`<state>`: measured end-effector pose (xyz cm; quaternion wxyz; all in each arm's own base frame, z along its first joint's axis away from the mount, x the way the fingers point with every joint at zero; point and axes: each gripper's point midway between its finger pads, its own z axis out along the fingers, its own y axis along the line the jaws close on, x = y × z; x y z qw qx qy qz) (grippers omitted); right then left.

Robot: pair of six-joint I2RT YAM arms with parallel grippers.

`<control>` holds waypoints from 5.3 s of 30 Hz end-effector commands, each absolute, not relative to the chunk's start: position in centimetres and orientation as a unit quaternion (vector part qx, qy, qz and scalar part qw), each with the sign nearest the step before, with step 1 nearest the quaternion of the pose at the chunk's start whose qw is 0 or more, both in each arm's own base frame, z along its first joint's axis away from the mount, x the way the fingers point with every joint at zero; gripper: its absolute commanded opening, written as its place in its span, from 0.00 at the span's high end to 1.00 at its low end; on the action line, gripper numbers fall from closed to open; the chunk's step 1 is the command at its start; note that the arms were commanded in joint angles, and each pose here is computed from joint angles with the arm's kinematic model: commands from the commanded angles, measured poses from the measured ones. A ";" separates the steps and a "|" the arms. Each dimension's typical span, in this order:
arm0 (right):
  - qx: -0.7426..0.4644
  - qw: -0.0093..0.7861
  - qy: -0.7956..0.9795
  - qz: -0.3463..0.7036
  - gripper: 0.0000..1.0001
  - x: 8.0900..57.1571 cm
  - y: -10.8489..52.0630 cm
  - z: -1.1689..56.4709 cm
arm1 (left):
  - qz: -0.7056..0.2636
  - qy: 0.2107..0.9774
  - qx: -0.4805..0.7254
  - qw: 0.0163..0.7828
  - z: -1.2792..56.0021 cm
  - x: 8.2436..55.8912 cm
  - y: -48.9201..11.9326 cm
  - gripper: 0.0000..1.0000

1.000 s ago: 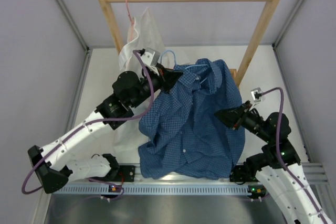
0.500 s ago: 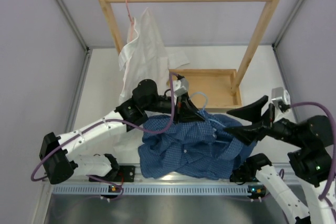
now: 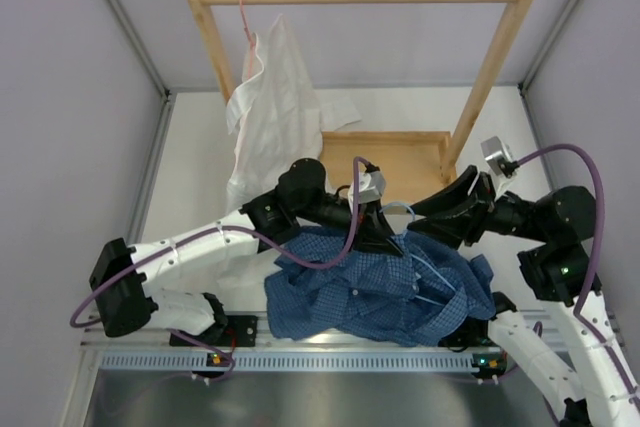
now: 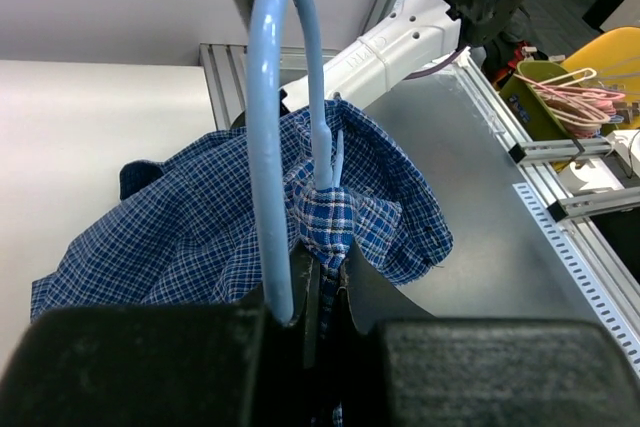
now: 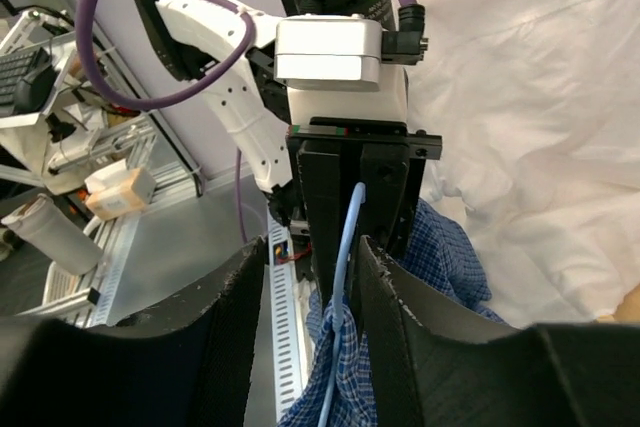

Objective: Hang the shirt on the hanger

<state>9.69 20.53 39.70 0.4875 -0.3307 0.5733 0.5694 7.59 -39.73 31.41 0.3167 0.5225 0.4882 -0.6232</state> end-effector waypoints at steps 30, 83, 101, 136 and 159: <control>-0.214 0.659 0.587 0.418 1.00 11.6 15.3 43.8 | -0.276 0.681 0.086 0.672 34.2 22.4 -22.0 0.02; -0.104 0.754 0.599 0.250 1.00 9.3 6.4 47.8 | -0.155 0.752 -0.045 0.639 28.1 29.7 -23.5 1.00; -0.114 0.752 0.594 0.260 1.00 9.7 6.7 49.4 | -0.264 0.767 0.013 0.585 29.2 28.8 -26.8 0.77; -0.355 0.666 0.549 0.360 1.00 5.9 14.1 48.5 | -0.520 0.423 0.654 0.350 38.5 8.9 -38.3 0.32; -0.352 0.644 0.580 0.353 0.18 5.4 13.5 44.0 | -0.544 0.399 0.667 0.315 36.9 7.5 -37.7 1.00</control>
